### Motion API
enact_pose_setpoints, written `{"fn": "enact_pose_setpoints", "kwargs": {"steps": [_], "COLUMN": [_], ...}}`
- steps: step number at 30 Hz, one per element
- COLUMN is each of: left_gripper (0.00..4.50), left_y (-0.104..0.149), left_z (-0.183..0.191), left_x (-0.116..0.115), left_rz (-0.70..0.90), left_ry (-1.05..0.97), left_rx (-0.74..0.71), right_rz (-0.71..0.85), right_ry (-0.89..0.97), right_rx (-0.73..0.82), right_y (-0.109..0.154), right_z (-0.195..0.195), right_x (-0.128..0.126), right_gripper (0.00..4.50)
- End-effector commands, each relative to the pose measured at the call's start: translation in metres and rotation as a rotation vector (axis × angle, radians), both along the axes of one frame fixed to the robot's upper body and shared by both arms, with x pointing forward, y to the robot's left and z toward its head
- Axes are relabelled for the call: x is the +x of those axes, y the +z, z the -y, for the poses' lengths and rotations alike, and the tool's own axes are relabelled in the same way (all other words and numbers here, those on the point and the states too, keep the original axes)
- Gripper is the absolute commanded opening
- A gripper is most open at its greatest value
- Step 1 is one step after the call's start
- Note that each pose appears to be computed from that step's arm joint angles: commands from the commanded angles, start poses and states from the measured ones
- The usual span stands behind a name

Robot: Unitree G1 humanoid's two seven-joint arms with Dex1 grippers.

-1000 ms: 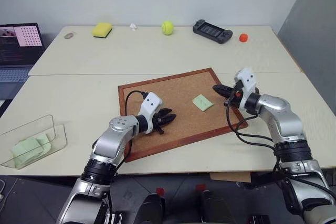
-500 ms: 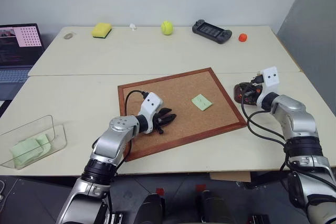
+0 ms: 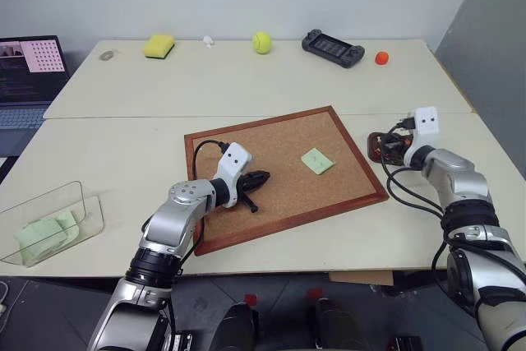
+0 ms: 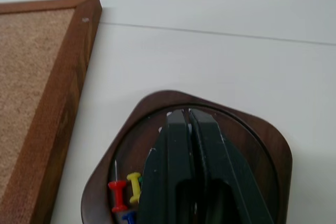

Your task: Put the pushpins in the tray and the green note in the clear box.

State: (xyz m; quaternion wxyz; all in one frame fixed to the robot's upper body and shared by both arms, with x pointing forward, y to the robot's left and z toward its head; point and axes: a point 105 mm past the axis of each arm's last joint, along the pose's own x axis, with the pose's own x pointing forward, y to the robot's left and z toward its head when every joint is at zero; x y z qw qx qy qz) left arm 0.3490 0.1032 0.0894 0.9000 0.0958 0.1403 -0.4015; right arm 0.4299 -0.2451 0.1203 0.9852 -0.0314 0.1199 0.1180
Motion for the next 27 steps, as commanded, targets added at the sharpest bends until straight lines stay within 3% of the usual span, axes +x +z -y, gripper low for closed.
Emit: {"fn": "enact_pose_setpoints", "kwargs": {"steps": [1,3,5,6,21,24,27], "left_gripper": [0.04,0.04,0.0,0.0,0.0,0.0,0.0], "left_y": [-0.014,-0.014,-0.014,-0.014,-0.011,-0.012,-0.012], "left_z": [-0.001,-0.001,-0.001,-0.001,0.0,0.0,0.001], "left_x": [-0.006,-0.006,-0.006,-0.006,-0.003,-0.002,-0.003], "left_rz": [-0.051,-0.051,-0.049,-0.048,-0.038,-0.039,-0.04], "left_ry": [-0.002,-0.002,-0.004,-0.003,-0.007,-0.008,-0.009], "left_rx": [0.03,0.03,0.03,0.031,0.035,0.036,0.036], "right_rz": [0.027,0.022,0.022,0.023,0.085,0.095,0.078], "right_ry": [-0.011,-0.012,-0.018,-0.021,-0.008,0.118,0.281], "right_rx": [0.007,0.006,0.001,0.0,-0.026,-0.031,-0.03], "right_y": [0.012,0.009,0.008,0.008,0.028,0.035,0.036], "right_z": [0.006,0.007,0.009,0.009,0.011,-0.007,-0.031], "right_x": [0.002,0.002,0.001,0.001,-0.003,-0.01,-0.023], "right_gripper": [0.0,0.0,0.46,0.46,3.58,4.21,4.21]}}
